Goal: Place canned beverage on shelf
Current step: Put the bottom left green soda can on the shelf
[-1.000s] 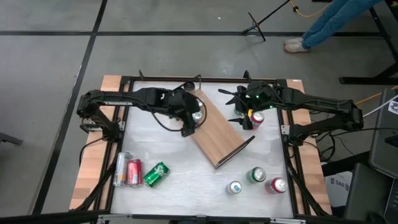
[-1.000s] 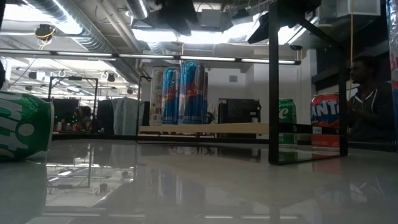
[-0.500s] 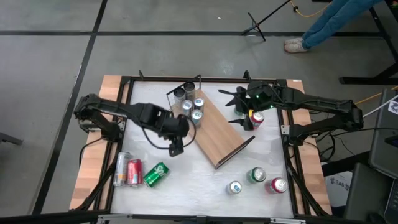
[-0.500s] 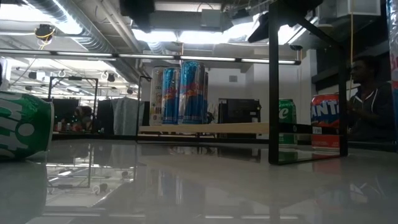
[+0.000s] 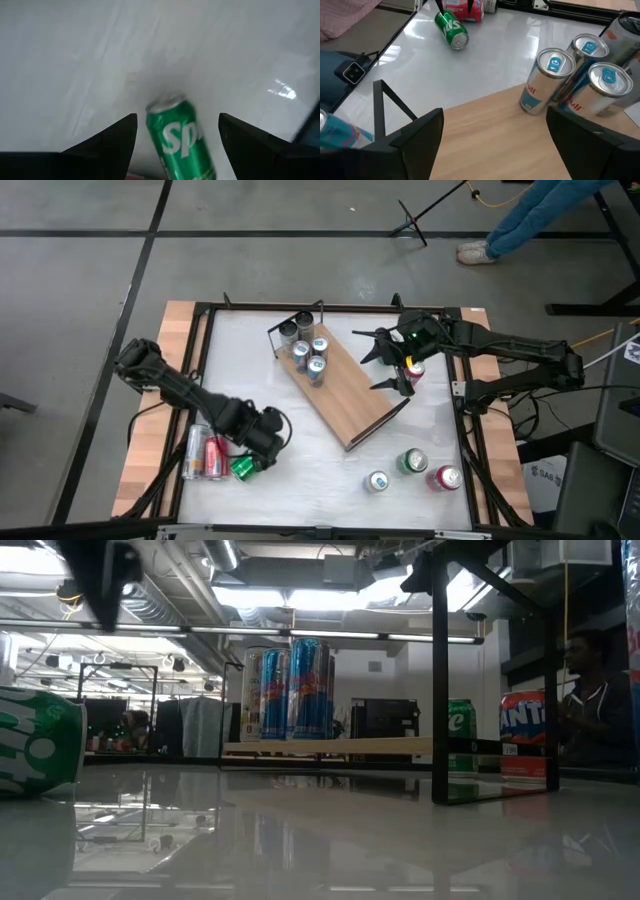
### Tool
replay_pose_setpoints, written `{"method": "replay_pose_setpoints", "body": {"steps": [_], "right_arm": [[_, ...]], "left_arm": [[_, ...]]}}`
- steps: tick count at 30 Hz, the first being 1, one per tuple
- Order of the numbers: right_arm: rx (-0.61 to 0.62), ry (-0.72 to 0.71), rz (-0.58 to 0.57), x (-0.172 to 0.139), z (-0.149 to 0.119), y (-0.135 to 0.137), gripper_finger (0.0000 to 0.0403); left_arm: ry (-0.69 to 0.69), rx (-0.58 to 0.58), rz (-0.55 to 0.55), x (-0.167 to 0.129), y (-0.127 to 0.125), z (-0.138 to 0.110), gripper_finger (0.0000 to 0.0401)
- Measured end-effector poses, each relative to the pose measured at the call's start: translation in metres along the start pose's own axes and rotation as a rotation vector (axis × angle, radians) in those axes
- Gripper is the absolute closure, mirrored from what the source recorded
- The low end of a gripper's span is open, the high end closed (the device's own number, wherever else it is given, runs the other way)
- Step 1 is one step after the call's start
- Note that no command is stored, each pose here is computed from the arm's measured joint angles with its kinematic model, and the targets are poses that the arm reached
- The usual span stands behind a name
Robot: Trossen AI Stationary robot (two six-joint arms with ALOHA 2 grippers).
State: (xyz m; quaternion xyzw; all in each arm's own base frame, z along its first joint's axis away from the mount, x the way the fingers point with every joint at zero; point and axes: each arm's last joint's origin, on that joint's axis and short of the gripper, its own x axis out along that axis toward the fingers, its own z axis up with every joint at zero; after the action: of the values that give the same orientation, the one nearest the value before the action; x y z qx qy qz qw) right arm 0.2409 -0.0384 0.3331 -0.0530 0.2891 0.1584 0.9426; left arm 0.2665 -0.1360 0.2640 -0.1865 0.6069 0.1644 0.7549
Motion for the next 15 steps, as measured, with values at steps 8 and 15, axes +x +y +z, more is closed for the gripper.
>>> {"method": "replay_pose_setpoints", "body": {"steps": [8, 15], "right_arm": [[0.02, 0.0, 0.0, 0.0, 0.0, 0.0, 0.0061], [0.022, 0.003, -0.008, 0.0, 0.0, 0.0, 0.0061]], "left_arm": [[0.035, -0.051, 0.043, 0.032, 0.001, -0.027, 0.0132], [0.03, -0.041, -0.025, 0.049, -0.002, -0.036, 0.0132]]}}
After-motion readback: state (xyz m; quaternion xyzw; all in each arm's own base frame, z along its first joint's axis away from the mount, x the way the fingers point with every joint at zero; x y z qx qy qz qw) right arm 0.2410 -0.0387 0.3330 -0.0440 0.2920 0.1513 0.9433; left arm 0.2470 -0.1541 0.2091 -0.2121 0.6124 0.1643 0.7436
